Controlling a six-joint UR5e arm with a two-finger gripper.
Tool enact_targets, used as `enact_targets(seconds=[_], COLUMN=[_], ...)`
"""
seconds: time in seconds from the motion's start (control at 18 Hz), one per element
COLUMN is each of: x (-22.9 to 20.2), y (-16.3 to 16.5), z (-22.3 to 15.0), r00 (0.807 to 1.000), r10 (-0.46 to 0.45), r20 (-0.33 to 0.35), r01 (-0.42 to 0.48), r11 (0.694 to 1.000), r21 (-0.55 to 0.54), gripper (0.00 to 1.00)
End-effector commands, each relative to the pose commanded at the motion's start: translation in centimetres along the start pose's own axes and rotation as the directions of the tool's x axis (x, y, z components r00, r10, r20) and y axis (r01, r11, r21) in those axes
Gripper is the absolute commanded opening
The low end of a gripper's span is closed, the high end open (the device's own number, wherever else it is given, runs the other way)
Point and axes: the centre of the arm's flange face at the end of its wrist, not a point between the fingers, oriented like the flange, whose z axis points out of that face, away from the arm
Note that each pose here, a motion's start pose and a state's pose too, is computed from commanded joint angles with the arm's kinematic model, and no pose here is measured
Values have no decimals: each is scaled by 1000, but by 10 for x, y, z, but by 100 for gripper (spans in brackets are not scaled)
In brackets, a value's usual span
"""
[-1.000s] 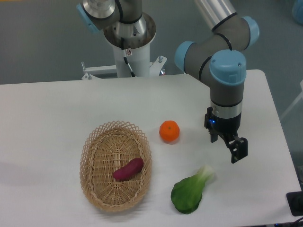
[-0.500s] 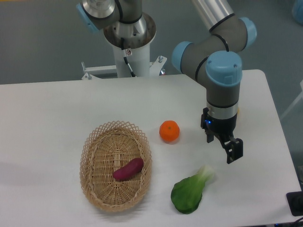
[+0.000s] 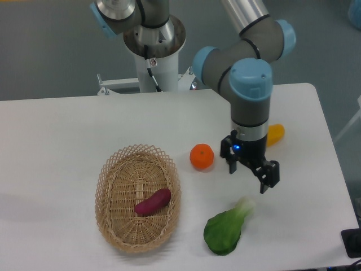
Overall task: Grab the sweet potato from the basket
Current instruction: 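Move the open gripper over the basket above the purple sweet potato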
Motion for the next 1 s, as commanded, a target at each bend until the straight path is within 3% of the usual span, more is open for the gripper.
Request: enact_targets(seconds=[0.28,0.61,0.72,1.0], x=[34,106,123,152], y=[-33,-59,-68,-81], z=[-5,26,43,87], r00=[995,993,986,968], r10=[-94,14,80,117], r20=[-18,-113,-146,-220], r01=[95,-15,-82,-127], r11=[995,1000,997,991], r21=[16,-8,-12,-33], gripper=[100,100,100,100])
